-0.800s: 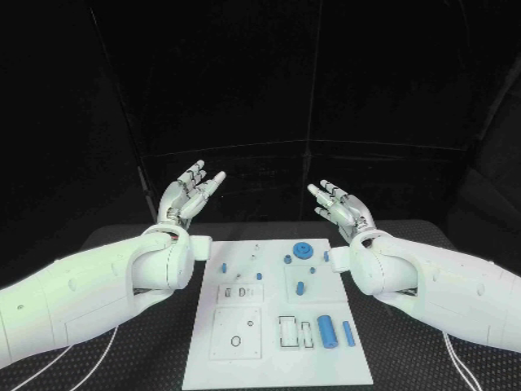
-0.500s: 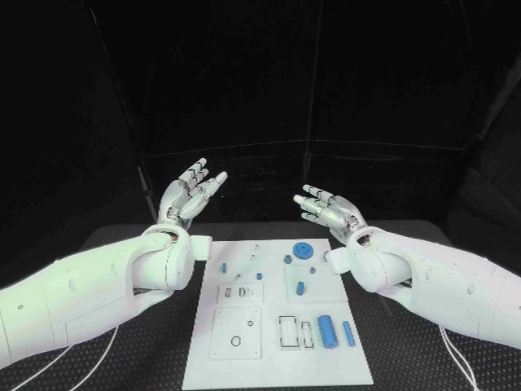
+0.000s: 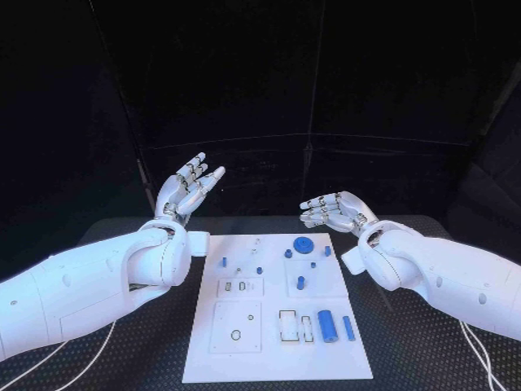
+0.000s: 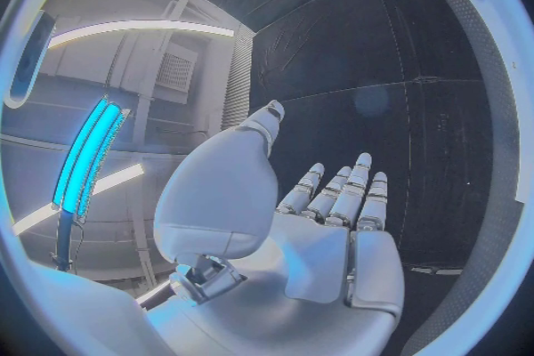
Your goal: Assemble the parts on the task board
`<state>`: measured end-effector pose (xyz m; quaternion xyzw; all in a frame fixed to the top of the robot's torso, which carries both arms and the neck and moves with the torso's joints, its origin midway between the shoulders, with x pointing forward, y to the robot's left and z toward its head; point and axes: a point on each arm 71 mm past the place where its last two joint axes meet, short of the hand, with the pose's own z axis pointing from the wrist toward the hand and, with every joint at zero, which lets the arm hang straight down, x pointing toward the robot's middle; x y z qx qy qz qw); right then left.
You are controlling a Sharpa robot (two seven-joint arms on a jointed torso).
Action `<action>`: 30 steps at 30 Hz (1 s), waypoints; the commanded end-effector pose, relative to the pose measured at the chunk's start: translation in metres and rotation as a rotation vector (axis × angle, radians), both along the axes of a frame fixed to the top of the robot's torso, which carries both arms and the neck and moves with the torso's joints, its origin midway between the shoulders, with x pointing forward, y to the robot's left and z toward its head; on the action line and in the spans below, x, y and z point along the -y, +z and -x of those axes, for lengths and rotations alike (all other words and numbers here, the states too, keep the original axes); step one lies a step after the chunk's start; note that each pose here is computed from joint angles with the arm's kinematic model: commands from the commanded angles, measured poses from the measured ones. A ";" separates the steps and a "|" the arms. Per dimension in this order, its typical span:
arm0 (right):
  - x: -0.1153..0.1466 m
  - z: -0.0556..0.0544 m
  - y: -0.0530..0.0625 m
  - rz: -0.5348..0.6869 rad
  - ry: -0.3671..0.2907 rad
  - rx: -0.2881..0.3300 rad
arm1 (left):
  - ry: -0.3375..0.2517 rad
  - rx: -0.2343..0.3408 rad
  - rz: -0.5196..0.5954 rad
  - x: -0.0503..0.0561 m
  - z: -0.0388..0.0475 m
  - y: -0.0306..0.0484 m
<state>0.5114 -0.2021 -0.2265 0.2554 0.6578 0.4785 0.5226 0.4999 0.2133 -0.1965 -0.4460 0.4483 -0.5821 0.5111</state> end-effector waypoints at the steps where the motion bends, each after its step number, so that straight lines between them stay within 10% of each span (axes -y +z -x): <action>1: -0.008 -0.002 0.013 0.236 0.070 0.141 | -0.034 0.036 0.023 0.004 0.0034 0.0058; 17: -0.031 -0.003 0.038 0.828 0.179 0.370 | -0.117 0.035 0.064 0.016 0.0266 0.0182; 30: -0.039 -0.003 0.035 0.979 0.189 0.363 | -0.159 0.034 0.085 0.023 0.0350 0.0222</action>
